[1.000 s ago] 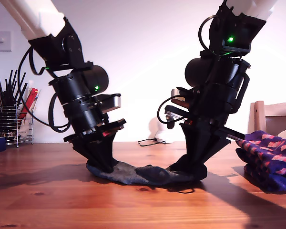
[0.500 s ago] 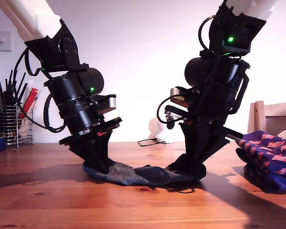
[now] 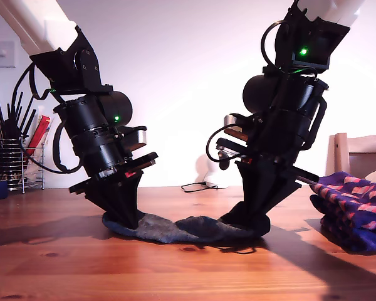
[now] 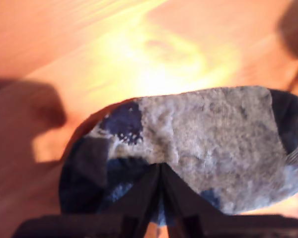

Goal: Fold the socks in front of you. After folding them, place them to the right side.

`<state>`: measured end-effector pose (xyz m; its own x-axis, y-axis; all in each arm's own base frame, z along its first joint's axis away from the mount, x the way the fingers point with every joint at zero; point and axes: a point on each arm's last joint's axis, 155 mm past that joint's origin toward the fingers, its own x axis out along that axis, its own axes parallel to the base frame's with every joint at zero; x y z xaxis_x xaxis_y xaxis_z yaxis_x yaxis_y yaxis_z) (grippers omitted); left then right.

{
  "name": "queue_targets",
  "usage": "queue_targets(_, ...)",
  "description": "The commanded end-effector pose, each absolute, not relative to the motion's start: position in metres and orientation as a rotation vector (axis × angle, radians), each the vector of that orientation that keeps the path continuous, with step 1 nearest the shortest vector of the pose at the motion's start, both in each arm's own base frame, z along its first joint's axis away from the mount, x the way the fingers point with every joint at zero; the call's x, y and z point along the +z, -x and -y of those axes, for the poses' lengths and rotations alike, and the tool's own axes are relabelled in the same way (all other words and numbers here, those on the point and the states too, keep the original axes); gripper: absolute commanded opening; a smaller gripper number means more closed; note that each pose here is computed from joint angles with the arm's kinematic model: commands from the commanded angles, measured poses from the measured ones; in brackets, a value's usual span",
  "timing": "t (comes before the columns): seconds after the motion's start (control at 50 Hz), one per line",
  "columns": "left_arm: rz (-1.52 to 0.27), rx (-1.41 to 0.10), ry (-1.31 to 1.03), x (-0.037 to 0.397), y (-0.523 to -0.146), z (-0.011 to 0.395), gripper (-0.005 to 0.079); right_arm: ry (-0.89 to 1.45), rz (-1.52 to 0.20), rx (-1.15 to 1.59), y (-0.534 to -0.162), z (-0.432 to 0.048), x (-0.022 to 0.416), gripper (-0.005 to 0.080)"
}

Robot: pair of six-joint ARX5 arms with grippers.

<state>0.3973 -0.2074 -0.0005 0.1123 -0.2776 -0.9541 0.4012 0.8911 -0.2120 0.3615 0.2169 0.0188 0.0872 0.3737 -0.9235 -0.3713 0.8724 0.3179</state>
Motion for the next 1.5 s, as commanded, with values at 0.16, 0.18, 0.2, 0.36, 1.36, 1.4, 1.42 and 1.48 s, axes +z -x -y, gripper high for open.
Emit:
queue_targets(0.16, -1.609, -0.285, -0.093, -0.054, -0.356, 0.168, -0.0022, -0.059, -1.341, 0.386, -0.379, -0.201, 0.026, -0.0013)
queue_targets(0.18, -1.613, -0.276, -0.086, -0.054, -0.355, 0.169, -0.0022, -0.052, -1.336, 0.371, -0.381, -0.199, 0.026, -0.0013)
queue_targets(0.2, -1.614, -0.27, -0.081, -0.054, -0.355, 0.169, -0.0022, -0.045, -1.33, 0.358, -0.382, -0.197, 0.026, -0.0013)
queue_targets(0.36, -1.632, -0.234, -0.038, -0.054, -0.351, 0.171, -0.0022, 0.002, -1.277, 0.237, -0.397, -0.177, 0.028, -0.0013)
queue_targets(1.36, -1.239, -0.767, 0.059, 0.05, -0.382, 0.27, -0.0022, 0.003, -1.195, 0.249, -0.416, -0.18, 0.038, -0.0013)
queue_targets(1.4, -1.235, -0.771, 0.052, 0.049, -0.383, 0.27, -0.0021, 0.008, -1.194, 0.253, -0.416, -0.18, 0.038, -0.0013)
queue_targets(1.42, -1.226, -0.782, 0.033, 0.049, -0.383, 0.27, -0.0016, 0.011, -1.195, 0.255, -0.416, -0.18, 0.038, -0.0013)
queue_targets(1.48, -1.204, -0.799, -0.006, 0.049, -0.386, 0.267, 0.0029, 0.02, -1.196, 0.26, -0.415, -0.18, 0.037, -0.0013)
